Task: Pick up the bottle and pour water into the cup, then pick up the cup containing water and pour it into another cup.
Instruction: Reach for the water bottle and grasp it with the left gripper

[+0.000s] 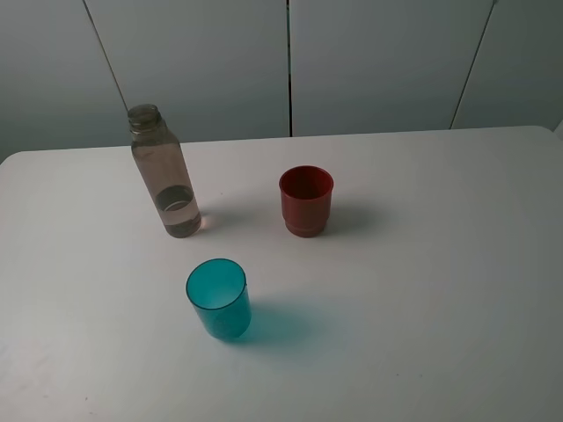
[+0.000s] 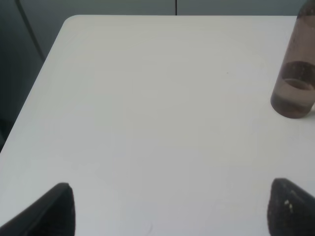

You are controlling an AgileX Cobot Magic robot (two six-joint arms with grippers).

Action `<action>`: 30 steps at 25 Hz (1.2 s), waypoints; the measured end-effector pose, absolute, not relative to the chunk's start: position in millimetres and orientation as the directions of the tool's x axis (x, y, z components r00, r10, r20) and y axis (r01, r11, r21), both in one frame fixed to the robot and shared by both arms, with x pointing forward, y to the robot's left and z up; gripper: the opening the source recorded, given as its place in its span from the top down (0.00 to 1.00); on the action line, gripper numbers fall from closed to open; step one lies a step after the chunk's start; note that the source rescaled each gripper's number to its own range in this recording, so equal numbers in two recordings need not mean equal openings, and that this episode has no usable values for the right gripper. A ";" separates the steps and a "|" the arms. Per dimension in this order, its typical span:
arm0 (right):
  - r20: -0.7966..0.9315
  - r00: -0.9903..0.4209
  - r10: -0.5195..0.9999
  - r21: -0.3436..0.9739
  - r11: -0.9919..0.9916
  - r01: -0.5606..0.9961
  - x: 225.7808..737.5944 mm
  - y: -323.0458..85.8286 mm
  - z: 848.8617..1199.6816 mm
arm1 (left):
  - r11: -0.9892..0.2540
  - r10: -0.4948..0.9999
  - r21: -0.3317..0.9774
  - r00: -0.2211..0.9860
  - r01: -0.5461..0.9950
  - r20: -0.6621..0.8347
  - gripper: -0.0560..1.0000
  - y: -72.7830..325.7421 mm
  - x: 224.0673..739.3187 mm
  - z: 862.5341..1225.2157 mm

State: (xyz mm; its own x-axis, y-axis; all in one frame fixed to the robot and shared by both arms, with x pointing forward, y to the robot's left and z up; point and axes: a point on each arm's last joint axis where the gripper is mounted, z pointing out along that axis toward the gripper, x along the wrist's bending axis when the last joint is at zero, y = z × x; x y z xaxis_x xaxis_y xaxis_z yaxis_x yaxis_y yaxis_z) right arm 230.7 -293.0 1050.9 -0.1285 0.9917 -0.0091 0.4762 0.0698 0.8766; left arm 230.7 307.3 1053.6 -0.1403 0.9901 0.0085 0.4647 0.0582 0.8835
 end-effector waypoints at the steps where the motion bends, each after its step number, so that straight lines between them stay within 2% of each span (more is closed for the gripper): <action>1: -0.009 -0.129 0.992 0.877 0.070 0.476 230.7 -293.0 1050.9 | 0.058 0.990 0.884 -0.140 0.465 0.009 0.00 307.3 230.7 1053.6; 30: -0.008 -0.128 0.992 0.877 0.068 0.476 230.7 -293.0 1050.9 | 0.054 0.990 0.884 -0.142 0.465 0.015 0.00 307.9 230.6 1053.7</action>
State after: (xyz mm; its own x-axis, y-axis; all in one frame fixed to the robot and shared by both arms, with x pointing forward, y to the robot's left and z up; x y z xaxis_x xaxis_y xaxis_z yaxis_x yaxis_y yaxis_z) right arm 230.7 -293.0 1050.9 -0.1277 0.9918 -0.0077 0.4764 0.0681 0.8766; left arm 230.6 307.9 1053.7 -0.1421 0.9897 0.0146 0.4650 0.0537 0.8837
